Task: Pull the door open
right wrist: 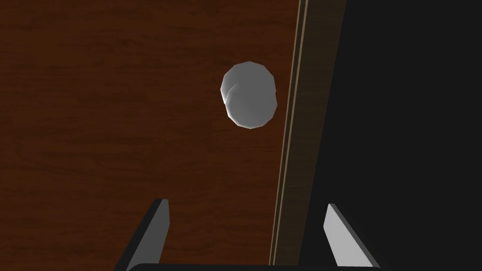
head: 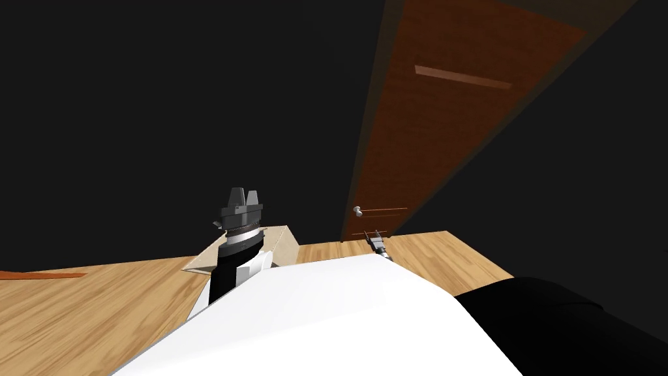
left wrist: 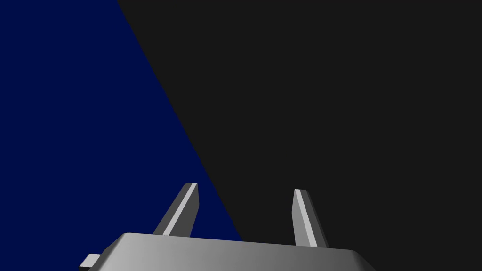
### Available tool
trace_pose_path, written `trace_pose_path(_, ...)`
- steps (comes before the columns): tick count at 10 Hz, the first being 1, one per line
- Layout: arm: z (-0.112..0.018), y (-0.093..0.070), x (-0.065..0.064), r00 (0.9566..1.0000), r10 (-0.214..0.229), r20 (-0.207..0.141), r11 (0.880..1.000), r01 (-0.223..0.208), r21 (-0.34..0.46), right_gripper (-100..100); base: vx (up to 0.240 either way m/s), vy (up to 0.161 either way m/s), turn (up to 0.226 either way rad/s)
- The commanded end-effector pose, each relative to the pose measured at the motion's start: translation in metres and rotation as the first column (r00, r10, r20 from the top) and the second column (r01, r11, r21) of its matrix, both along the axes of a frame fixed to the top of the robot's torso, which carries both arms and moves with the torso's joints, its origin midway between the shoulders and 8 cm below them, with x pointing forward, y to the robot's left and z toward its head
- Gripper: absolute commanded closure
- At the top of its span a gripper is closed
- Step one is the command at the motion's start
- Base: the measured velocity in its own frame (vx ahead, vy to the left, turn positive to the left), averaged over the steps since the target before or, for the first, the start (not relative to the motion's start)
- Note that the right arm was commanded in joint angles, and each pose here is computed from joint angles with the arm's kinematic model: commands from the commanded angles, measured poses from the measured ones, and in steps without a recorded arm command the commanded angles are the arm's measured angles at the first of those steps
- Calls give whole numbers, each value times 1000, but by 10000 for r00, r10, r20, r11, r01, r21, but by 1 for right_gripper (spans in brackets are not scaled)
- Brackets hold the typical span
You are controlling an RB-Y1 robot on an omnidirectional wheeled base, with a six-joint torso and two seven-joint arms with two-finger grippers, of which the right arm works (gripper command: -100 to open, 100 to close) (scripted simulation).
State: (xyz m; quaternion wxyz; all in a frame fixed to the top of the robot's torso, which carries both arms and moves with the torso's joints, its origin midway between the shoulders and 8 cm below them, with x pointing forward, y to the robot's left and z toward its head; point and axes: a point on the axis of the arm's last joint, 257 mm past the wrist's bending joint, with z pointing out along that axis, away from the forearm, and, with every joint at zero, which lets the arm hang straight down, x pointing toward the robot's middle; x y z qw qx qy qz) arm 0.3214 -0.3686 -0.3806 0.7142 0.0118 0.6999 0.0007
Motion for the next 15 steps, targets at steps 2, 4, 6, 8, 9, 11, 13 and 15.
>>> trace_pose_path(2,-11,3,-5,9998,32,-202,9998,-35,-174,-100,149,25,-6)
trace_pose_path(4,-9,-8,-4,9997,-132,-182,9998,129,-159,-100,80,25,67)
trace_pose_path(6,-10,-17,-4,9994,-289,-202,9995,286,-167,-100,175,43,105)
trace_pose_path(8,-11,-31,-5,9984,-526,-224,9985,523,-166,-100,178,24,97)
trace_pose_path(9,-11,-37,-6,9977,-639,-232,9979,635,-162,-100,181,13,137)
trace_pose_path(11,-11,-47,-7,9963,-830,-241,9965,826,-152,-100,221,8,76)
trace_pose_path(13,-12,-43,-7,9968,-764,-234,9970,760,-156,100,42,-7,-4)
trace_pose_path(15,-12,-43,-7,9968,-764,-234,9970,760,-156,100,-29,-5,6)
